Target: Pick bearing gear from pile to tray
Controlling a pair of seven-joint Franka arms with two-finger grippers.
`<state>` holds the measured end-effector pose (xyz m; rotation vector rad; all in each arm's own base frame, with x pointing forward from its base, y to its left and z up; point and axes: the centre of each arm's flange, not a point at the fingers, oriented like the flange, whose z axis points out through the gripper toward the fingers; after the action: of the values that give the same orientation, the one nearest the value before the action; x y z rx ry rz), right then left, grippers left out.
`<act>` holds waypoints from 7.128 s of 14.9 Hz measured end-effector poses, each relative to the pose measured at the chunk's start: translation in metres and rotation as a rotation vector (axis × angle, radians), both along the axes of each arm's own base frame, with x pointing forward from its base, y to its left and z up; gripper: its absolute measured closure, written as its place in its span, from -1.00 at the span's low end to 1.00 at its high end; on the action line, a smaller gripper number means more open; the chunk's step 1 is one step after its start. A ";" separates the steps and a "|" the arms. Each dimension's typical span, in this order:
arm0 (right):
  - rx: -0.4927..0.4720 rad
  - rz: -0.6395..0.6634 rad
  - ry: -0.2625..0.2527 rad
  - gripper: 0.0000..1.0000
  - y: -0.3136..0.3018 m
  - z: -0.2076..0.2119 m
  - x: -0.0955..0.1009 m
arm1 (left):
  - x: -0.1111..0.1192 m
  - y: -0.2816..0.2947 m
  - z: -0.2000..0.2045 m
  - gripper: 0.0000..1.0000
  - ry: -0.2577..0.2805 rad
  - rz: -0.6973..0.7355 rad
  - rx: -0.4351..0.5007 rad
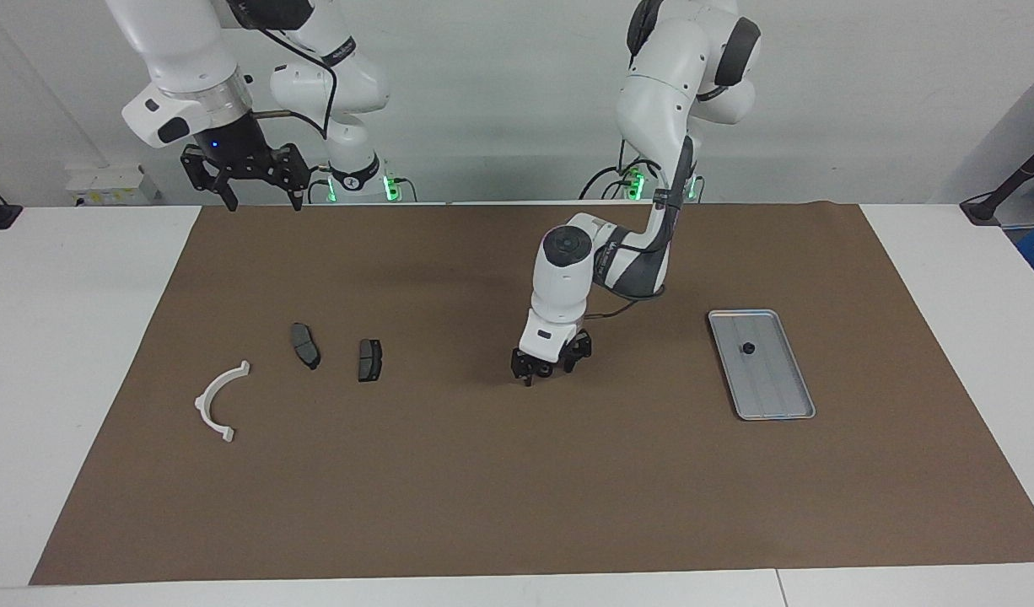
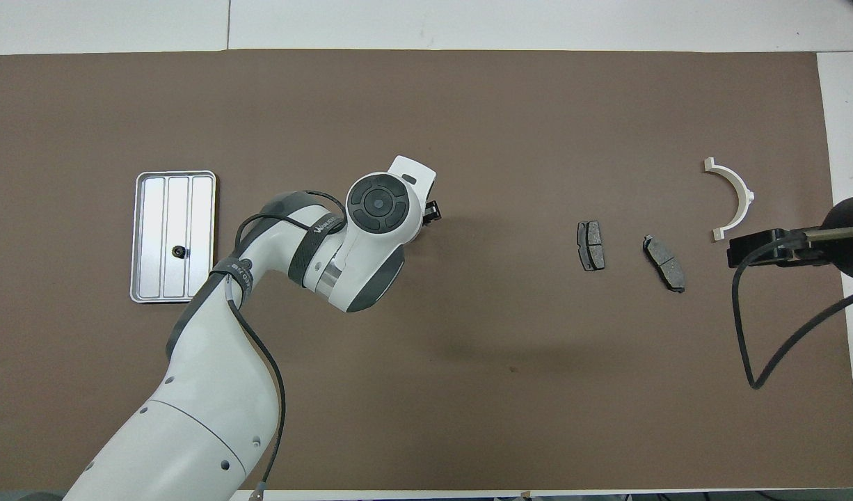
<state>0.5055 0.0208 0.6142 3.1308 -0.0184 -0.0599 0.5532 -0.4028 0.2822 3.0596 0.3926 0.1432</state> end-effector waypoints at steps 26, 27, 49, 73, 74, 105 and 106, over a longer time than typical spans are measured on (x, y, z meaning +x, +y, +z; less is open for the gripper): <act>0.001 -0.001 -0.023 -1.00 0.000 0.010 0.004 | 0.118 0.406 0.210 0.20 0.002 -0.136 0.123; 0.001 -0.001 -0.023 -1.00 0.000 0.010 0.004 | 0.117 0.422 0.207 0.20 0.010 -0.159 0.127; 0.001 0.000 -0.023 -1.00 0.000 0.010 0.004 | 0.029 0.410 0.046 0.20 -0.060 -0.160 0.094; 0.000 0.005 -0.041 -1.00 0.003 0.019 -0.001 | 0.040 0.391 0.013 0.20 -0.118 -0.129 0.079; 0.000 0.005 -0.041 -1.00 0.003 0.019 -0.001 | 0.040 0.391 0.013 0.20 -0.119 -0.129 0.079; 0.001 0.004 -0.047 -1.00 0.003 0.022 -0.002 | -0.042 0.400 0.322 -1.00 0.144 -0.140 0.055; 0.001 0.003 -0.047 -1.00 0.002 0.022 -0.002 | -0.047 0.400 0.315 -1.00 0.151 -0.144 0.055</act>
<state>0.5035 0.0226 0.6361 3.1325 -0.0140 0.0140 0.5066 -0.0028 0.5974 3.1492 0.1761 -0.0857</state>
